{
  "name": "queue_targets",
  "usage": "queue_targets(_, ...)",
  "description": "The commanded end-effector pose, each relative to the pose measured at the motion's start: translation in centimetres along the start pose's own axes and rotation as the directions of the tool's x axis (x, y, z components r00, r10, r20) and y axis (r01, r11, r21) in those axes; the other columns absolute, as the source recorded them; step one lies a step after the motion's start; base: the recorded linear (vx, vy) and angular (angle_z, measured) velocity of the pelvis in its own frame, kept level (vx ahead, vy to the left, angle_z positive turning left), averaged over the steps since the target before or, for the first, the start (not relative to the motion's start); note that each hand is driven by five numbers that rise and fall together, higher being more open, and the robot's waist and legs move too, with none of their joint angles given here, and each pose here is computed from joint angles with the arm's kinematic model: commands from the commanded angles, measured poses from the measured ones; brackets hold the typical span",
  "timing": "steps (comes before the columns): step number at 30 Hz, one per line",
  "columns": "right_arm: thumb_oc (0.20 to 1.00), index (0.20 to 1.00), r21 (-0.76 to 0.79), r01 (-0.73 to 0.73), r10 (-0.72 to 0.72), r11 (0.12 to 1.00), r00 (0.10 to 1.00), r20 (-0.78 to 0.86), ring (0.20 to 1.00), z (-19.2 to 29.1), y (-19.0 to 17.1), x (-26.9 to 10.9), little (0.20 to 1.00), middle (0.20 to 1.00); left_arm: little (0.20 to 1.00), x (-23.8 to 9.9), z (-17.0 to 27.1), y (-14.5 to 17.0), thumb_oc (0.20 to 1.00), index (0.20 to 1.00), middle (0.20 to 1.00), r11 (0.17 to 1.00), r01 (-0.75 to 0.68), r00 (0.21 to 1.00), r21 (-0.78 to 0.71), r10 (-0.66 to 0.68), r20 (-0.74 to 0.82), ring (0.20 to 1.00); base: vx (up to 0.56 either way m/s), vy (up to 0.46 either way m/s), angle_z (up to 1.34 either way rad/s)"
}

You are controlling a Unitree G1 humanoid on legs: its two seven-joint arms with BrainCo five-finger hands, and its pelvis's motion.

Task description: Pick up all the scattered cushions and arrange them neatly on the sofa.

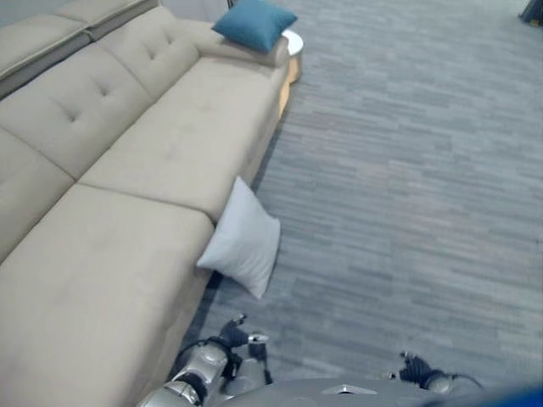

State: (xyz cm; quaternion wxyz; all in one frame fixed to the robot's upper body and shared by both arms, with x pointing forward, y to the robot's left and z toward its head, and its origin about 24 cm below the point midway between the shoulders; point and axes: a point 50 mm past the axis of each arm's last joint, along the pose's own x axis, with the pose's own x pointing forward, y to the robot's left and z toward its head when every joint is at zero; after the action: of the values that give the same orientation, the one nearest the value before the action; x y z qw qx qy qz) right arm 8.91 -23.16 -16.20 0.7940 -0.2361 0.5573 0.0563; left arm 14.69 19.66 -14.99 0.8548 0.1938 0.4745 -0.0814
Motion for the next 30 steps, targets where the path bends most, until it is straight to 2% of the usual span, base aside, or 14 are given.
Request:
queue_targets(1,1.0,1.0,-0.018,0.037,-0.034,0.999,0.991,0.128,1.0,3.7,-1.6,0.3,1.0,1.0,1.0,0.1,1.0,1.0,1.0,1.0,1.0,1.0,-0.02,0.999,0.023,0.019,0.041,1.0,0.13,0.075,0.07)
queue_targets(14,1.0,1.0,-0.055,0.036,-0.023,0.998,0.974,0.227,1.0,6.6,-1.6,0.3,1.0,1.0,1.0,0.3,2.3,1.1,1.0,1.0,1.0,0.999,-0.033,0.996,0.025,0.031,0.086,1.0,0.27,-0.067,0.42)
queue_targets(21,1.0,1.0,-0.068,0.032,-0.017,0.997,0.977,0.211,1.0,5.4,-1.6,0.2,1.0,1.0,1.0,0.1,0.6,0.6,1.0,1.0,1.0,1.0,-0.022,0.999,0.014,0.022,0.039,1.0,0.21,-0.205,0.63)
queue_targets(30,1.0,1.0,-0.018,0.061,-0.056,0.998,0.974,0.221,1.0,5.2,-2.5,0.1,1.0,1.0,1.0,0.2,1.5,0.7,1.0,1.0,1.0,1.0,-0.021,0.998,0.017,0.019,0.06,1.0,0.04,-0.148,0.83)
